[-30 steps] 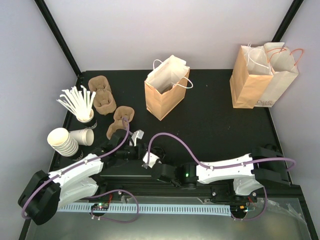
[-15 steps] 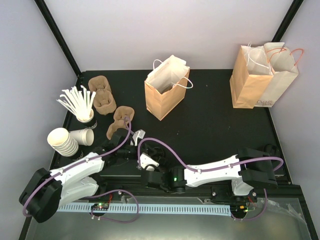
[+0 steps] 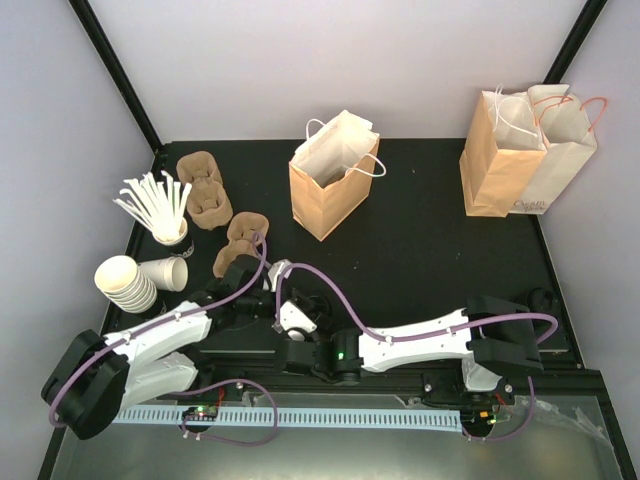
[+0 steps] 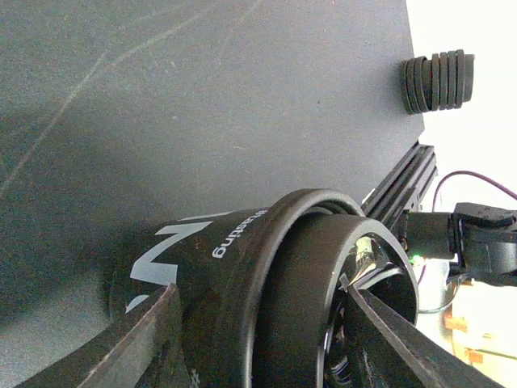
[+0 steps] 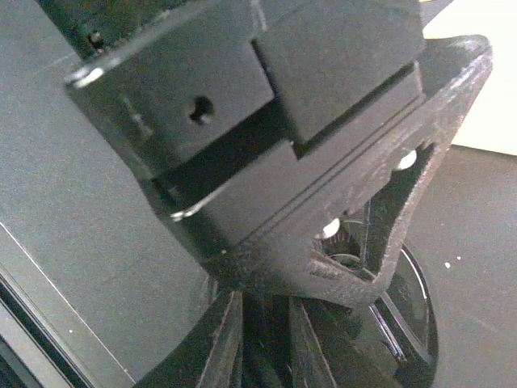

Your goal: Pack the takeout coffee

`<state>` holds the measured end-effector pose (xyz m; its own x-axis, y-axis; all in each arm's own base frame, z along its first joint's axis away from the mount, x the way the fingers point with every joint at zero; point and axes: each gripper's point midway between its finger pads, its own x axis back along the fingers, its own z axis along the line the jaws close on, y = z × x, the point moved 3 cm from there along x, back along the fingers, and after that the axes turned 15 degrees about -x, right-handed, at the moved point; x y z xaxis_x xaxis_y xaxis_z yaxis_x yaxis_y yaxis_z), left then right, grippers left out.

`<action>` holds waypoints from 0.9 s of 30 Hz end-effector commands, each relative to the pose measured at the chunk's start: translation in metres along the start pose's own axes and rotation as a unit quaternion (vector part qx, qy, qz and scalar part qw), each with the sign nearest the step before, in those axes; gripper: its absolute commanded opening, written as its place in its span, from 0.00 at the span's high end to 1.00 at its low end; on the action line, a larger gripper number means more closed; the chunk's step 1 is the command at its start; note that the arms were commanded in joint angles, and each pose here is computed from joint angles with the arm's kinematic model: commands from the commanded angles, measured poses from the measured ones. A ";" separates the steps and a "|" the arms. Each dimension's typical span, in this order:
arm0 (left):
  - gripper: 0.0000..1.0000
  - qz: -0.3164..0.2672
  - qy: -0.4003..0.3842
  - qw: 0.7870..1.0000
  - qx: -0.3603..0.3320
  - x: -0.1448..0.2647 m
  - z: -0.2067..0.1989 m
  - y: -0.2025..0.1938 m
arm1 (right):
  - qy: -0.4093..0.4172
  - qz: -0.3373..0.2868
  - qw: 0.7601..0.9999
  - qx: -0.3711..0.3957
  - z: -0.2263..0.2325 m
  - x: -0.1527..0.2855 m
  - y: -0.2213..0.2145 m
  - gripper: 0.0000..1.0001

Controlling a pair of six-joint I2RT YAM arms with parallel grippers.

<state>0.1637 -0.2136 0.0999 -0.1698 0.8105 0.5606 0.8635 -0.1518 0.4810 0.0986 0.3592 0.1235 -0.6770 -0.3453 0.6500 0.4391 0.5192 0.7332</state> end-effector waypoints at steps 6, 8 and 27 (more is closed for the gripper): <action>0.44 0.118 0.070 0.987 0.079 -0.006 0.035 -0.059 | 0.028 0.244 0.969 0.003 0.002 -0.016 -0.133 0.81; 0.44 0.119 0.070 0.987 0.079 -0.006 0.035 -0.059 | 0.026 0.245 0.969 -0.003 0.001 -0.017 -0.136 0.81; 0.45 0.082 0.080 0.991 0.063 0.001 0.029 -0.037 | 0.134 0.108 0.977 -0.128 -0.042 0.030 0.006 0.36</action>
<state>0.1635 -0.2178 0.1019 -0.1321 0.8133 0.5666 0.8696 -0.1793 0.4601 0.1094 0.3259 0.1455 -0.4797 -0.4213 0.7696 0.6744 0.3841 0.6306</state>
